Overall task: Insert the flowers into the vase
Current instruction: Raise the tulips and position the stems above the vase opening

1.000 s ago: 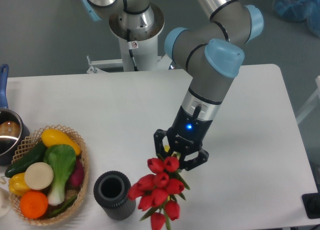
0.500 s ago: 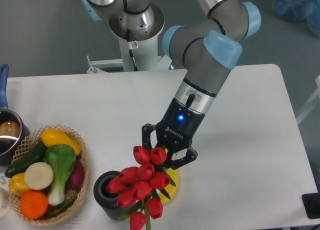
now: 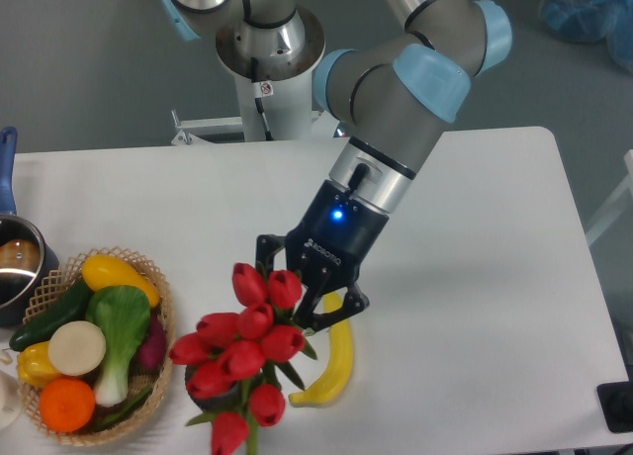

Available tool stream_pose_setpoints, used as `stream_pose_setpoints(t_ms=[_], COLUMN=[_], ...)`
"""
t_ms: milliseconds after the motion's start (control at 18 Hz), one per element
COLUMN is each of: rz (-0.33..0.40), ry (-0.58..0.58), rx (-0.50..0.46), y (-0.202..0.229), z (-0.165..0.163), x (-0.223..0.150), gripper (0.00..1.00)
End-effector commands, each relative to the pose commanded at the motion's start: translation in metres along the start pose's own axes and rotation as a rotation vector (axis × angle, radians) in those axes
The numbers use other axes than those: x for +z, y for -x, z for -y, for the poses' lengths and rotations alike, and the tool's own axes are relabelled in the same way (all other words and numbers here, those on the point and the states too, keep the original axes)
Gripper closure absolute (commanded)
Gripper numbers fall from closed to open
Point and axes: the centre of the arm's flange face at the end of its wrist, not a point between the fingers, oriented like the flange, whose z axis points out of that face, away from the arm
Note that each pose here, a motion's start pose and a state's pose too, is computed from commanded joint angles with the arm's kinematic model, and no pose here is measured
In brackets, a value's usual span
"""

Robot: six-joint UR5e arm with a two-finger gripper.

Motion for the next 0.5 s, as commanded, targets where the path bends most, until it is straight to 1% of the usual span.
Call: stream_pose_setpoints(t_ms=[111,222,389,500], rz=[-0.046,-0.076,-0.156,-0.178], ry=[-0.053,-0.083,-0.179,-0.196], rx=[-0.001,-0.002,-0.011,-0.019], y=[-0.0030,-0.0065,-0.0084,-0.0084], z=[0.0046,0.0072,0.0118,0.0088], x=[-0.0015,-0.0009,-0.0072,-0.0040], gripper=[0.90,0.90,0.89,0.87])
